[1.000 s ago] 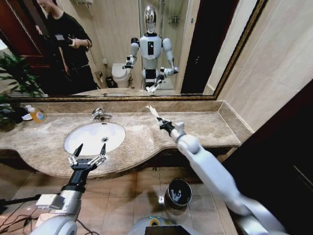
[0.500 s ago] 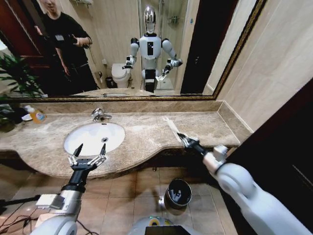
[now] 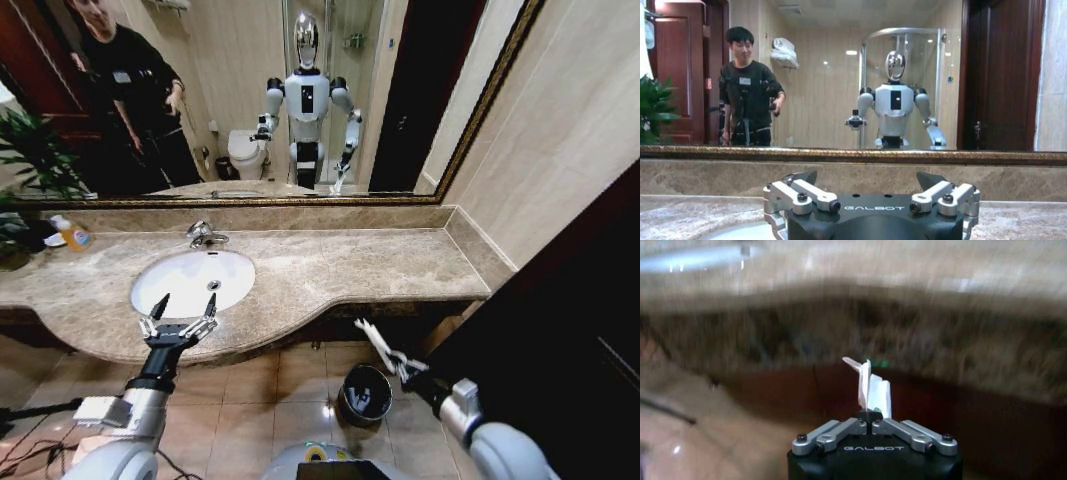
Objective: Pick up the trash from the sink and place it in the trash bin.
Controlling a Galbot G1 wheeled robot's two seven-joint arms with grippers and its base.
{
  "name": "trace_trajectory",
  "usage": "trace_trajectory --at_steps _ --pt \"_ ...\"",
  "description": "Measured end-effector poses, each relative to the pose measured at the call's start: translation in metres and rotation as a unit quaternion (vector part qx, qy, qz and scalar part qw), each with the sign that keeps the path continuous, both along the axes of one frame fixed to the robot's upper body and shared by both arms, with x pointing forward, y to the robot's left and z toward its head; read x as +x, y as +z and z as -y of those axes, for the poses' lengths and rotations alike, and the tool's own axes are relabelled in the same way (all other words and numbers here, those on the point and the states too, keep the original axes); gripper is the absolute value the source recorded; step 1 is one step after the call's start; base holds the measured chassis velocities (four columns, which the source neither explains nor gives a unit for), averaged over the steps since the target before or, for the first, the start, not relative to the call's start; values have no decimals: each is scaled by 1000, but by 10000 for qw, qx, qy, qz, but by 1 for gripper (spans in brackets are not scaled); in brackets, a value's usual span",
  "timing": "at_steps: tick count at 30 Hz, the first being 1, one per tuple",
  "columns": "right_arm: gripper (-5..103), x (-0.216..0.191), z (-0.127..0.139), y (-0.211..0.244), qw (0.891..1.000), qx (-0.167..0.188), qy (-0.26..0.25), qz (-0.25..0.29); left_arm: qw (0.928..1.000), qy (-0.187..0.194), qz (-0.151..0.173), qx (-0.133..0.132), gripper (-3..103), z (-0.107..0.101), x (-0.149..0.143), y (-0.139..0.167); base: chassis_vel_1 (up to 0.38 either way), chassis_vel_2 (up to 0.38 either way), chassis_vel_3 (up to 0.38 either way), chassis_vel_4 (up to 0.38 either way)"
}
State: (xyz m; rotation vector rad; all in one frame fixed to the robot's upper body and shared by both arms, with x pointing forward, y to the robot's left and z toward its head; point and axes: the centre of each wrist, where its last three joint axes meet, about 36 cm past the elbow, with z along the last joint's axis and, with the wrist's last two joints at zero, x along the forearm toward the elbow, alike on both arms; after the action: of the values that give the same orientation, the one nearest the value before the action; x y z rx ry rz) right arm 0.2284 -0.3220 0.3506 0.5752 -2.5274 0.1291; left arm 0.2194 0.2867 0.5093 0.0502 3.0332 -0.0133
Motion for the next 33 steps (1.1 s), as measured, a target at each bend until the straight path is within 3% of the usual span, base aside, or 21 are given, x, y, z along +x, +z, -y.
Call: trace_trajectory --at_steps 15,23,33 --pt "0 25 13 -171 9919 -923 -570 -663 10000 1 1 0 100 0 0 0 0 0 0 0" --pt "0 27 1 -225 9885 -916 -891 -810 10000 0 0 0 100 0 0 0 0 0 0 0" --pt "1 44 -7 -238 9876 -889 -979 -849 10000 0 0 0 100 0 0 0 0 0 0 0"
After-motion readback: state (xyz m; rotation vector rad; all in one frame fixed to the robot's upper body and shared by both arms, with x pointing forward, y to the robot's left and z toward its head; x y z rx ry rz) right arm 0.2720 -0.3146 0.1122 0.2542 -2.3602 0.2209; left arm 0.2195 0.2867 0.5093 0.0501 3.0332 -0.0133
